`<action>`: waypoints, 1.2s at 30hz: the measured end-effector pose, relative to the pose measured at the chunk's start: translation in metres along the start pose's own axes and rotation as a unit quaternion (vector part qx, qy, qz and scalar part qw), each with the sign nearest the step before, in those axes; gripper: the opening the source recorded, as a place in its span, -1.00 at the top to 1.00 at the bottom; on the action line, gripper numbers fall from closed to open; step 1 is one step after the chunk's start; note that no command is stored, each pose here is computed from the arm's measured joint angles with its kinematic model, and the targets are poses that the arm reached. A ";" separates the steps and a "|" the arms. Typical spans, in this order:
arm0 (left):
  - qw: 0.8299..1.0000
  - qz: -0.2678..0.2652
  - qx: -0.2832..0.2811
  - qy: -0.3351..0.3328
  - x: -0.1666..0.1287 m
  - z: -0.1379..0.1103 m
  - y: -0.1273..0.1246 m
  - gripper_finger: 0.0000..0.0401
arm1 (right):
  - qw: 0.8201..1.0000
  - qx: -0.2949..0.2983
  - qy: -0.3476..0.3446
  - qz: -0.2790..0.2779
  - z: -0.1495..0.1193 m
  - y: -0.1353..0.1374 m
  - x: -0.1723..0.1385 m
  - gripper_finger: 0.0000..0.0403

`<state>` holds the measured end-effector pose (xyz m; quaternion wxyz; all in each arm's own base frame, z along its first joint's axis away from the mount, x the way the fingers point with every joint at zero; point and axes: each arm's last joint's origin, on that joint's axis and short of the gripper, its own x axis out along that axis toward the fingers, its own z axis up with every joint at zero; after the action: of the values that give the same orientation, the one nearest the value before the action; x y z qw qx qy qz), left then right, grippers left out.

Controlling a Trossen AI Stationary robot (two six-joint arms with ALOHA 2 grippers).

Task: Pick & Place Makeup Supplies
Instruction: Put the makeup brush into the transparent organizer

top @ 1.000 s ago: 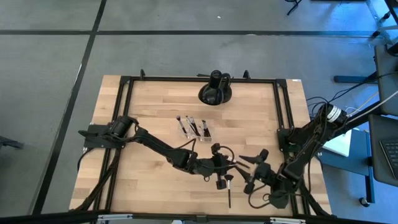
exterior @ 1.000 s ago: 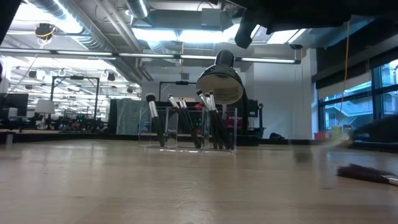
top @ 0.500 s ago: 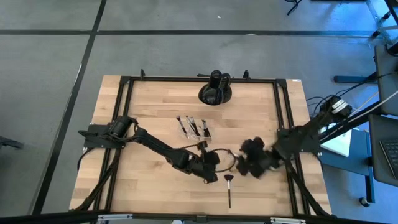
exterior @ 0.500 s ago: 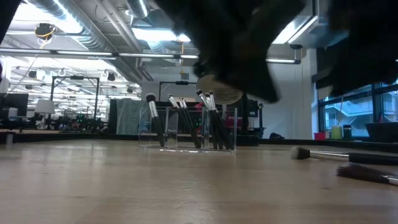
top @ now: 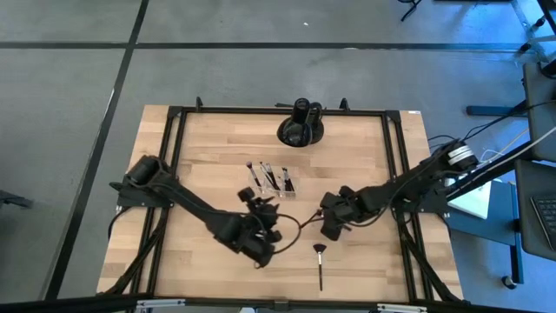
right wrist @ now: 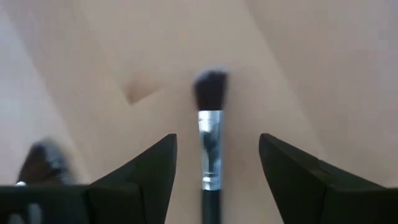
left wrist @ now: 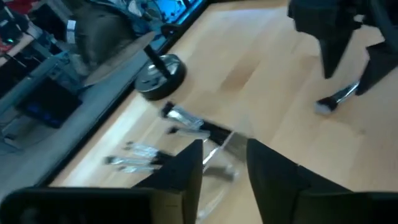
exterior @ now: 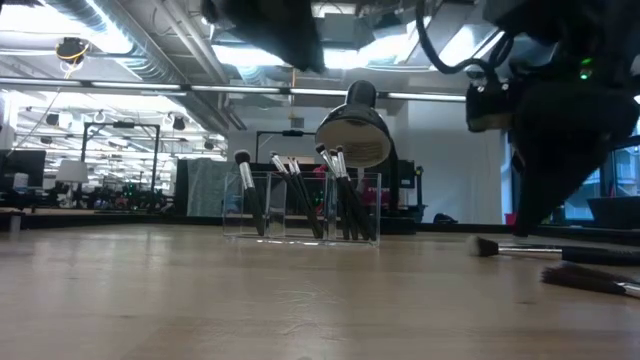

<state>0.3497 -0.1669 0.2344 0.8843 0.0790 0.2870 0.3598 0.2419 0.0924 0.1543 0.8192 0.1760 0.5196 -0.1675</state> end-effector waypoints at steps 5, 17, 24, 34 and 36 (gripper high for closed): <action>1.000 0.009 0.016 0.009 -0.018 -0.008 0.019 0.26 | 1.000 -0.009 0.025 0.010 0.001 0.001 0.015 -0.05; 0.996 0.046 -0.051 0.063 -0.006 -0.064 0.077 0.21 | 0.998 0.005 0.058 -0.014 0.003 0.002 0.023 0.55; 0.989 0.062 -0.114 0.072 -0.003 -0.093 0.110 0.21 | 0.998 0.022 0.045 -0.029 0.015 0.010 0.013 0.73; 0.982 0.033 -0.169 0.074 0.005 -0.137 0.127 0.22 | 0.995 0.044 -0.094 0.012 0.053 0.032 -0.020 0.65; 0.982 0.020 -0.176 0.069 0.006 -0.141 0.129 0.22 | 0.989 0.032 -0.140 0.041 0.064 0.040 -0.033 0.69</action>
<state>0.1976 -0.0781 0.1600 0.8550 -0.0971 0.2783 0.4267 0.2972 0.1009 0.2145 0.8841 0.1977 0.3862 -0.1735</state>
